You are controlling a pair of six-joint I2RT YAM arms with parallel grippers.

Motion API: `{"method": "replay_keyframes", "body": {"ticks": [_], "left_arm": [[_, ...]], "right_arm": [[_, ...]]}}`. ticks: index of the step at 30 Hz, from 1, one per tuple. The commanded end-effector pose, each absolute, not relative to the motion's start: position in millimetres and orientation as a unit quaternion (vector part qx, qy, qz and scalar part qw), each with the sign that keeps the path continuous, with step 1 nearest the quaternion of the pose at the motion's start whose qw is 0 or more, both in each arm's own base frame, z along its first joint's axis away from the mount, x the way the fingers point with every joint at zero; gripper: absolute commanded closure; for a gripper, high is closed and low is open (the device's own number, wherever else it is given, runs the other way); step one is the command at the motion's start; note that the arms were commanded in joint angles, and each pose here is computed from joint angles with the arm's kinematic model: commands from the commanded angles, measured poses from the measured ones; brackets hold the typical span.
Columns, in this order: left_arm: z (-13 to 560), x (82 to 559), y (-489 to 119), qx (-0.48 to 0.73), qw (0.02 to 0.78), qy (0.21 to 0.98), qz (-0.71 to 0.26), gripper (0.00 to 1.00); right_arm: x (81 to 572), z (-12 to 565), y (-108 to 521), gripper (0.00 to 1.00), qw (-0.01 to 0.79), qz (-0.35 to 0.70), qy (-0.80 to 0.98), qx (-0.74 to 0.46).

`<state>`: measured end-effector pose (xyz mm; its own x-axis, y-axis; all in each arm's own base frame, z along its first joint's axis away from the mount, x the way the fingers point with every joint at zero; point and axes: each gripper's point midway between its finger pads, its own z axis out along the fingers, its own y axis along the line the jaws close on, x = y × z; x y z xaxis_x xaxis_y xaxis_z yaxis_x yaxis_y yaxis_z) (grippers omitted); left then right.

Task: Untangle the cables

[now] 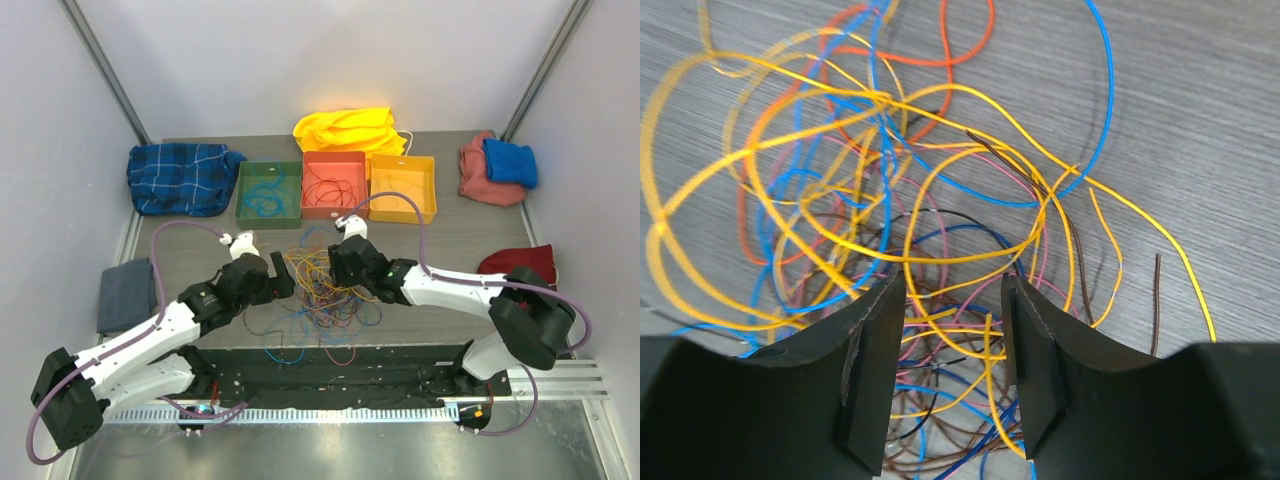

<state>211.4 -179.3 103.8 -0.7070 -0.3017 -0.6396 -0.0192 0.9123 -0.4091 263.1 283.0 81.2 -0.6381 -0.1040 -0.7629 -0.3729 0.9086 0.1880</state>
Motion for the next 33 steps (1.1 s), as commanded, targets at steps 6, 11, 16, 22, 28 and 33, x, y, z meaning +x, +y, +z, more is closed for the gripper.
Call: {"method": "replay_keyframes", "body": {"ticks": [6, 11, 16, 22, 28, 33], "left_arm": [[122, 219, -187, -0.102, 0.389, 0.89, -0.213, 0.0], [125, 220, -187, -0.101, 0.392, 0.89, -0.212, 0.0], [125, 219, -185, -0.101, 0.392, 0.889, -0.212, 0.0], [124, 218, -184, -0.1, 0.393, 0.89, -0.211, 0.0], [123, 218, -186, -0.098, 0.39, 0.89, -0.214, 0.0], [123, 218, -187, -0.098, 0.389, 0.89, -0.216, 0.0]], "right_arm": [[294, 87, 292, 0.5, 0.444, 0.129, 0.877, -0.13], [309, 87, 297, 0.54, 0.457, 0.107, 0.873, -0.132], [317, 85, 296, 0.71, 0.463, 0.088, 0.873, -0.129], [321, 92, 288, 0.62, 0.475, 0.067, 0.869, -0.121], [327, 101, 283, 0.47, 0.488, 0.049, 0.863, -0.122], [336, 104, 286, 0.45, 0.498, 0.034, 0.858, -0.124]]}}
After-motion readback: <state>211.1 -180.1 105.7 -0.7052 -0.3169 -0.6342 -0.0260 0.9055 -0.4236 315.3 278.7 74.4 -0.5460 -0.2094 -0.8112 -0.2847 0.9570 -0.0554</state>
